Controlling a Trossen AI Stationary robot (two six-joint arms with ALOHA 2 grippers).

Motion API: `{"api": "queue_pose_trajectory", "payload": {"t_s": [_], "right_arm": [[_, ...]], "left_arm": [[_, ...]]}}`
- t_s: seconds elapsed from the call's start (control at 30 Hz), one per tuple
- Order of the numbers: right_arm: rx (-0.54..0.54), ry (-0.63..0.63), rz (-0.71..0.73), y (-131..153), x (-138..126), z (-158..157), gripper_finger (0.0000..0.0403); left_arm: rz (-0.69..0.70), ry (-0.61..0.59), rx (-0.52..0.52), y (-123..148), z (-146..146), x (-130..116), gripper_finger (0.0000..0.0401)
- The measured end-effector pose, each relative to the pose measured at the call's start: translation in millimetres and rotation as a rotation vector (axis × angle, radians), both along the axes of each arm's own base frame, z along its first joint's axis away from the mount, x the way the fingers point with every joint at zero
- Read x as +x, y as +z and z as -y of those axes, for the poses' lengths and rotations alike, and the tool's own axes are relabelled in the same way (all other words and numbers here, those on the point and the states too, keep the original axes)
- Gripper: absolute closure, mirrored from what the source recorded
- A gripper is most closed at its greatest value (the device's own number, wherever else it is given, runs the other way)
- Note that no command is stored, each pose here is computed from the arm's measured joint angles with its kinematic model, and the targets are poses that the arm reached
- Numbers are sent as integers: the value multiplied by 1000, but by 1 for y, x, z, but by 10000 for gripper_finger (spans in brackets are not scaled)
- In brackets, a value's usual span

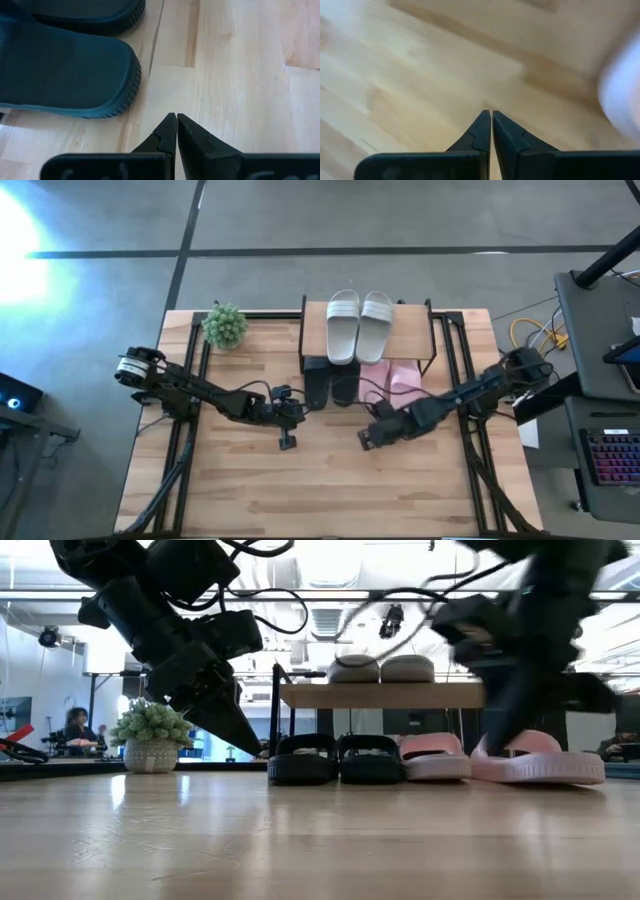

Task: Pick and place slides into the shelf
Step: Adjust the right pink slipper under the shelf

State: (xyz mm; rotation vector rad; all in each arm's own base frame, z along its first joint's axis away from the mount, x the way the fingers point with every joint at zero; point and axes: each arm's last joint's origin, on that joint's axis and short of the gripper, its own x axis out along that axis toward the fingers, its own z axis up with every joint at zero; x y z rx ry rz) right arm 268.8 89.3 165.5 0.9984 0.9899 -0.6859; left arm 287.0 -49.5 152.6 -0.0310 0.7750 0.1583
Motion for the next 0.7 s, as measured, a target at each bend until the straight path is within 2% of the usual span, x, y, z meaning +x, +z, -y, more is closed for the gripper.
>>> {"api": "queue_pose_trajectory", "payload": {"t_s": [0.13, 0.27, 0.4, 0.7], "right_arm": [[28, -74, -84, -1, -21, -20, 392], [8, -133, -185, -5, -39, -30, 392], [-44, -184, -239, -13, -49, -26, 392], [-87, -246, -308, -33, -61, -3, 392]], "left_arm": [[0, 0, 1, 0, 0, 0, 401], [0, 1, 1, 0, 0, 0, 401], [0, 1, 1, 0, 0, 0, 401], [-1, 0, 2, 0, 0, 0, 401]]}}
